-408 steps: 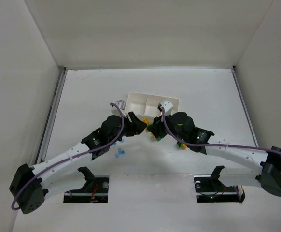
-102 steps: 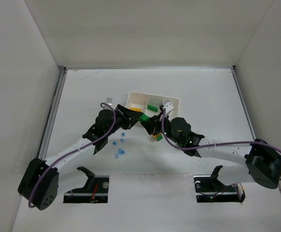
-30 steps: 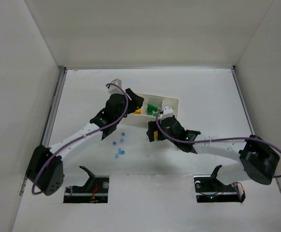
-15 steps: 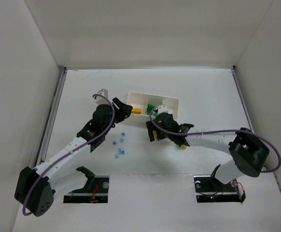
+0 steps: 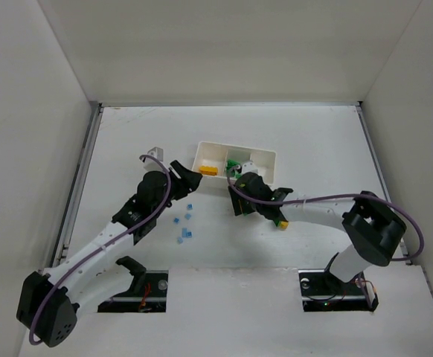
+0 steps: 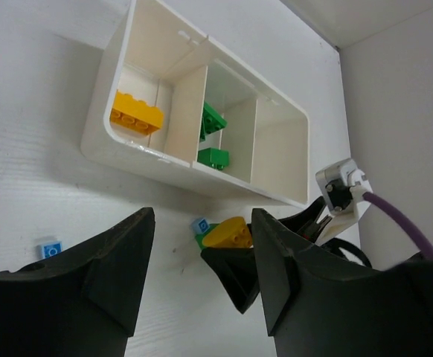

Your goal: Sort the legos into containers by color

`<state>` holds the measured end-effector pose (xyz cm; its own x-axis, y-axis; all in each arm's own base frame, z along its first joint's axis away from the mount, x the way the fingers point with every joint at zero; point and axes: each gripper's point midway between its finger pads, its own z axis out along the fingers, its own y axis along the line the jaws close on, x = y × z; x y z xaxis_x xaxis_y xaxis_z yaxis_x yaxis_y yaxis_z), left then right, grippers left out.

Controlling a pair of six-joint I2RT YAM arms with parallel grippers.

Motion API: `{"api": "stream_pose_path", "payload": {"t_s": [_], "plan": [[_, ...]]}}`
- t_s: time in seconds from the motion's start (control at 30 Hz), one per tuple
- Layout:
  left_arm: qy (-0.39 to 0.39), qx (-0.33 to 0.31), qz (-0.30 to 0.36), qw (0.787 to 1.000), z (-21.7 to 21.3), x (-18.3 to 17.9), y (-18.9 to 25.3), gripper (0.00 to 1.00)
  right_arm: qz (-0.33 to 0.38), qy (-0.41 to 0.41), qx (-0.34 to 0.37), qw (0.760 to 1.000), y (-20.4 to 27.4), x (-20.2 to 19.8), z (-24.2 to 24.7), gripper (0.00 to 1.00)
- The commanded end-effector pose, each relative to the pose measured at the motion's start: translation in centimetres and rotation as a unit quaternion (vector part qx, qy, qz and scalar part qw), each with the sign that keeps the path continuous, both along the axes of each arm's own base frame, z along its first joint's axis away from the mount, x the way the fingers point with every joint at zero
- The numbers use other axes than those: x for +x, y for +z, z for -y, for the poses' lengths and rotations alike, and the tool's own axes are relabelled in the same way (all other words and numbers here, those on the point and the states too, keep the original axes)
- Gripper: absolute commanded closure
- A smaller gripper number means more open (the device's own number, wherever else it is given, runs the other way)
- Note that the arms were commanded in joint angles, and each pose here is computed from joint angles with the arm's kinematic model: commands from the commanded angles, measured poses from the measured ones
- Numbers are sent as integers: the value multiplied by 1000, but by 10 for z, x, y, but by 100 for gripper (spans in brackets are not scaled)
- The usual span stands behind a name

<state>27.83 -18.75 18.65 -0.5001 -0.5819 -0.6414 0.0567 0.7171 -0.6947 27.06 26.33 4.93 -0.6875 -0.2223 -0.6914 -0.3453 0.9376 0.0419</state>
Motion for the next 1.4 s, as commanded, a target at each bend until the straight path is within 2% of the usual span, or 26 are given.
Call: {"api": "stream_pose_path", "payload": {"t_s": [0.0, 0.1, 0.23, 0.37, 0.53, 0.9, 1.03, 1.23, 1.37], "plan": [[-12, 7, -17, 1000, 0, -13, -12, 47, 47, -16, 47, 998, 36, 11, -10, 39], [-19, 7, -21, 1000, 1, -22, -17, 45, 63, -15, 77, 995, 59, 8, -11, 41], [-29, -15, -9, 999, 5, -31, -4, 44, 90, -12, 158, 983, 108, 4, -19, 43], [-47, -45, 24, 998, 15, -40, 21, 44, 95, -21, 278, 956, 152, 5, -31, 45], [-82, -47, 60, 994, 36, -53, 34, 42, 84, -37, 372, 924, 182, 10, -48, 45], [-86, 36, 128, 987, 52, -49, 44, 44, 28, -39, 482, 875, 209, 8, -61, 47], [-78, 46, 146, 985, 54, -45, 49, 45, 9, -36, 513, 858, 214, 5, -59, 47], [-84, 40, 169, 981, 63, -44, 59, 47, -12, -39, 531, 847, 210, 1, -59, 48], [-90, 52, 176, 979, 71, -41, 60, 51, -25, -32, 552, 833, 212, -3, -61, 49]]}}
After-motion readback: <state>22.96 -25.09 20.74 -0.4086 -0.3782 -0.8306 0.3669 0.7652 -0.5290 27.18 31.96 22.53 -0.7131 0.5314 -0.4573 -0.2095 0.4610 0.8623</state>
